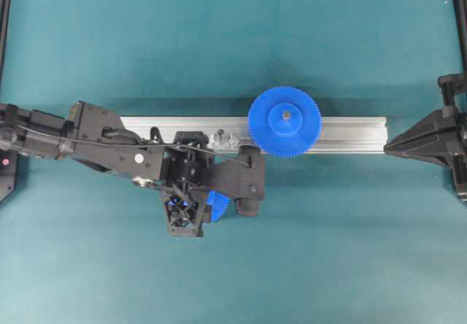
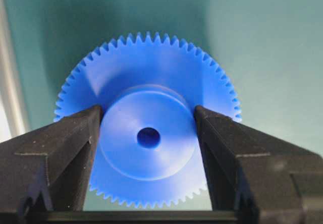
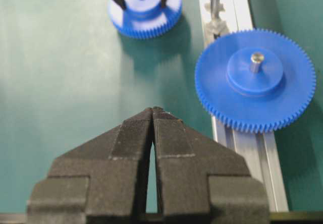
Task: Find the location of the shaft and insert the small gear.
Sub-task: 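Carry the held gear up over the empty left shaft on the rail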
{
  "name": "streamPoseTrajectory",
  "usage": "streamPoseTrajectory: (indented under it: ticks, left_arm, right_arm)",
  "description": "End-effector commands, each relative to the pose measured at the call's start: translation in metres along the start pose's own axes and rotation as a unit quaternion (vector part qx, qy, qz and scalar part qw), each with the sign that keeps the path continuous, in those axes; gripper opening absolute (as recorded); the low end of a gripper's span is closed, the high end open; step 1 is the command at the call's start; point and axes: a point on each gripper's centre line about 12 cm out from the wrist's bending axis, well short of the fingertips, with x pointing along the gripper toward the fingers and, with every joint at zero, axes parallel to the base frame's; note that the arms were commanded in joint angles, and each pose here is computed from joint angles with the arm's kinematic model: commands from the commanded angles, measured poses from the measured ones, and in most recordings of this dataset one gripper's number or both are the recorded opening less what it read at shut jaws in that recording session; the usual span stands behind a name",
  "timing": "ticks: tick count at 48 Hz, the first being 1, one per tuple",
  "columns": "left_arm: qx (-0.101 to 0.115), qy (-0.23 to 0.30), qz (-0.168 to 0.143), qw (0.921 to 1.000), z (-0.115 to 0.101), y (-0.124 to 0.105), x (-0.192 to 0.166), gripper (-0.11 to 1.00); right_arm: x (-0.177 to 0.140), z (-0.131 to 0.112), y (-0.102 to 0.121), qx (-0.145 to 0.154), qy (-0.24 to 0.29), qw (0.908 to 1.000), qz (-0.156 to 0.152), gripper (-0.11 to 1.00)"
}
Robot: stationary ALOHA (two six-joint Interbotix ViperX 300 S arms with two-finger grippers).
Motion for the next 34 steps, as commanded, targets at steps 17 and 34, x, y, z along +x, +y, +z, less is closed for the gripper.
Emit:
streamPoseTrajectory:
  ticks: [17,34]
  left_arm:
    - [0.002,-0.073,0.01,0.9973,0.032,0.013,-0.074,0.63]
    - [0.05,-0.082,0.039,0.9946,0.047,0.045,-0.109,0.63]
  right_arm:
    - [-0.005,0.004,0.001,0.003,-0.018,0.9998,0.003,0.07]
    - [-0.01,0.007,-0.001,0.005,-0.031,0.9995,-0.001,0.07]
